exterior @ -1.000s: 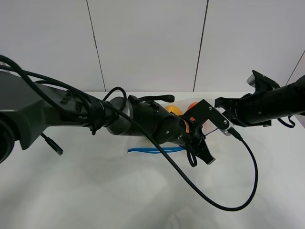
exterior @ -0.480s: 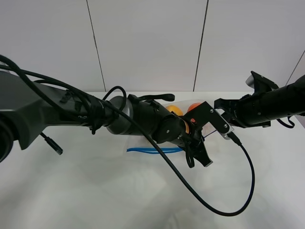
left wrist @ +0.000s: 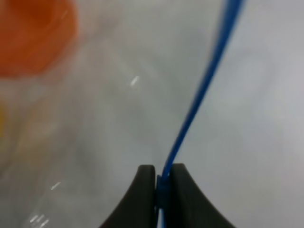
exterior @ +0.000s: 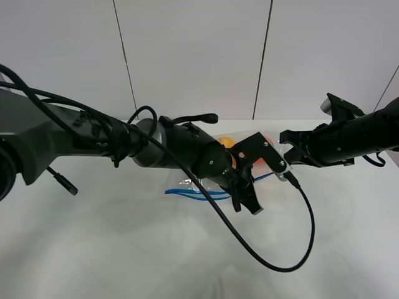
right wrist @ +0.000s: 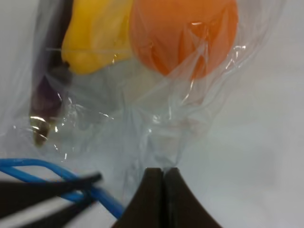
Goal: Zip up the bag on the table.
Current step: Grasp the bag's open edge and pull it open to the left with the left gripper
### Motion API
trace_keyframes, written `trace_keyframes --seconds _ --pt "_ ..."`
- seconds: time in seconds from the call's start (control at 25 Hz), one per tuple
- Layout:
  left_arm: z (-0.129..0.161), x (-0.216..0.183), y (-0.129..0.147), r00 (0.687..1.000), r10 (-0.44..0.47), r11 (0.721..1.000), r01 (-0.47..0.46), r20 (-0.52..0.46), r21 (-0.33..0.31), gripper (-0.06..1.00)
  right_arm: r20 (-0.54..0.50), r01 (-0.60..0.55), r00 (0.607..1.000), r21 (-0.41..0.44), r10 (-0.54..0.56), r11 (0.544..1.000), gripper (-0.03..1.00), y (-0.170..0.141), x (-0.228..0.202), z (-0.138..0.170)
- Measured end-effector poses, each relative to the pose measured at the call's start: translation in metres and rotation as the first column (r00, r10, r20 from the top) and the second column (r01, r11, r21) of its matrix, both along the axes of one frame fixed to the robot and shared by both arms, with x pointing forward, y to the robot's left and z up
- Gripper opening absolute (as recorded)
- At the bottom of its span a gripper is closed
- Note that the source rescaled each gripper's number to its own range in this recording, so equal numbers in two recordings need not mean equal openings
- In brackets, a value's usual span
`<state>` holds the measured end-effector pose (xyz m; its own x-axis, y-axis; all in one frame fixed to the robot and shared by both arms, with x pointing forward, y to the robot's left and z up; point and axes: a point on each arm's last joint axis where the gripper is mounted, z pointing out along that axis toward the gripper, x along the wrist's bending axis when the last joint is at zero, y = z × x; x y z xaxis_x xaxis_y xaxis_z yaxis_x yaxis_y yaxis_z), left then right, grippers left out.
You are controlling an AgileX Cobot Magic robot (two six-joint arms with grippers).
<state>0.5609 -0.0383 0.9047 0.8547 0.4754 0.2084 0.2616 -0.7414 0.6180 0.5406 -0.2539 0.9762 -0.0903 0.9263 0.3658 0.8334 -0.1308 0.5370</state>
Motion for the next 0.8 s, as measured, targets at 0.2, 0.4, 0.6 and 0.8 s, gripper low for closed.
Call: trace_keyframes --seconds 0.2,0.4,0.6,0.8 --pt "-0.004 0.016 0.023 1.0 0.007 0.997 -0.005 -0.021 0.082 0.0 0.002 0.002 1.0 -0.001 -0.002 1.0 0.0 0.0 0.0 0.0" --pt "-0.007 0.027 0.043 0.999 0.007 0.989 0.0 -0.042 0.148 0.0 0.002 0.002 1.0 -0.001 -0.002 1.0 0.0 0.0 0.0 0.0" --pt "-0.009 0.041 0.066 0.998 0.033 0.978 -0.022 -0.054 0.206 0.0 0.002 0.001 1.0 -0.002 -0.001 1.0 0.0 0.0 0.0 0.0" --pt "-0.01 0.052 0.086 0.999 0.036 0.961 -0.024 -0.04 0.274 0.0 0.002 0.001 1.0 -0.003 -0.001 1.0 0.0 0.0 0.0 0.0"
